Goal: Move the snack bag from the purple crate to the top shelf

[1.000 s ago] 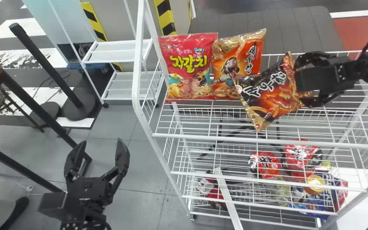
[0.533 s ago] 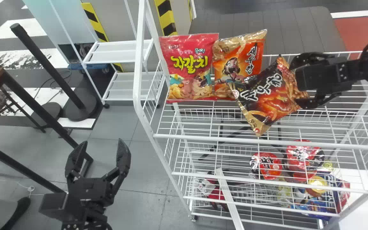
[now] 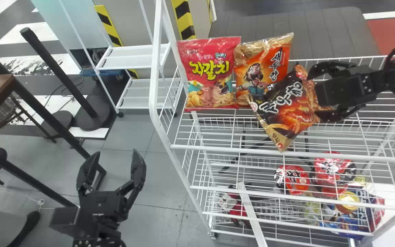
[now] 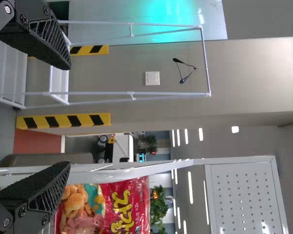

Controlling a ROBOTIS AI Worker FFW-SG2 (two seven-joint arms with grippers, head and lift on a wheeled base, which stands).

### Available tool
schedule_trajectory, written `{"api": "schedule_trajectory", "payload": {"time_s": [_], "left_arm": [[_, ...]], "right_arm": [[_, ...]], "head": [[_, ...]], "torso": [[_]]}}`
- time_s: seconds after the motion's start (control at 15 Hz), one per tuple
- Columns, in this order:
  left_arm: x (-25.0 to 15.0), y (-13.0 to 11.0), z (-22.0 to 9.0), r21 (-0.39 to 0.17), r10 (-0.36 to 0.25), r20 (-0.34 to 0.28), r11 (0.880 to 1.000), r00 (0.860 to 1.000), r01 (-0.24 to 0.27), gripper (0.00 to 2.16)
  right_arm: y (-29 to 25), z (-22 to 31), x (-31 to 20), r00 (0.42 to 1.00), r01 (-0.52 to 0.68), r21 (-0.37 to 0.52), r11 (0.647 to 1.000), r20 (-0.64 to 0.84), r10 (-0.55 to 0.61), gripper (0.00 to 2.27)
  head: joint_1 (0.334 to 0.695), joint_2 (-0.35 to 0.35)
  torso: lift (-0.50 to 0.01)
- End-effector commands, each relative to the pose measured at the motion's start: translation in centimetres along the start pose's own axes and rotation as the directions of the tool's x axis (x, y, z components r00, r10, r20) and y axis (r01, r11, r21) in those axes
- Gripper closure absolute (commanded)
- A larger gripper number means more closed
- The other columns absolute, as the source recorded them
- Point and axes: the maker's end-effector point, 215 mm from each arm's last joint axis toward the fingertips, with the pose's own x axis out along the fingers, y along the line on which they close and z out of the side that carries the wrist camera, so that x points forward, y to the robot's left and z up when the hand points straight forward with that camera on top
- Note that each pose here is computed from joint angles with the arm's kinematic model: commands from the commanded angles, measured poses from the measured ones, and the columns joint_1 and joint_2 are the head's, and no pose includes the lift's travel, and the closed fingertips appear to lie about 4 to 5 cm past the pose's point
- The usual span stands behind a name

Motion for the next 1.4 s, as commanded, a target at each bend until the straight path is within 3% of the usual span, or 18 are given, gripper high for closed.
{"api": "schedule_trajectory", "payload": {"time_s": [0.0, 0.27, 0.67, 0.73, 0.8, 0.93, 1.13, 1.33], "left_arm": [[0.0, 0.0, 0.0, 0.0, 0.0, 0.001, 1.0, 1.0, 0.0, 0.13], [0.0, 0.0, 0.0, 0.0, 0.001, 0.001, 1.0, 1.0, -0.001, 0.13], [0.0, 0.0, 0.0, -0.001, 0.0, 0.002, 1.0, 1.0, 0.0, 0.13], [0.0, 0.0, 0.0, -0.001, 0.0, 0.002, 1.0, 1.0, 0.0, 0.13], [0.0, 0.0, 0.0, -0.001, 0.0, 0.002, 1.0, 1.0, 0.0, 0.13], [-0.1, 0.0, 0.1, -0.002, 0.001, 0.007, 1.0, 1.0, -0.001, 0.13], [-0.1, 0.0, 0.4, -0.003, 0.001, 0.016, 1.0, 1.0, -0.001, 0.13], [-0.1, -0.1, 0.3, -0.003, -0.001, 0.014, 1.0, 1.0, 0.001, 0.13]], "right_arm": [[0.0, 0.4, 0.2, 1.0, -0.003, -0.006, 1.0, 0.004, 0.003, 0.3], [0.2, -0.2, 0.2, 1.0, -0.012, -0.013, 1.0, -0.014, 0.012, 1.11], [0.8, -0.4, 0.8, 0.999, -0.025, -0.026, 0.999, -0.029, 0.024, 1.12], [0.9, -0.3, 0.8, 0.999, -0.027, -0.031, 0.999, -0.031, 0.026, 1.44], [0.7, -0.3, 0.9, 0.999, -0.018, -0.038, 0.999, -0.034, 0.017, 2.08], [0.4, -0.9, 0.7, 0.999, -0.006, -0.019, 1.0, -0.043, 0.005, 2.16], [-1.9, -3.3, -1.2, 0.997, 0.066, 0.115, 0.991, -0.056, -0.06, 2.26], [-4.1, -6.8, -5.3, 0.986, 0.166, 0.324, 0.931, -0.081, -0.147, 2.26]], "head": [[0.695, 0.267], [0.695, 0.271], [0.695, 0.266], [0.695, 0.266], [0.695, 0.266], [0.695, 0.267], [0.695, 0.259], [0.695, 0.217]], "torso": [[0.003], [0.003], [0.003], [0.003], [0.003], [0.003], [0.003], [0.003]]}}
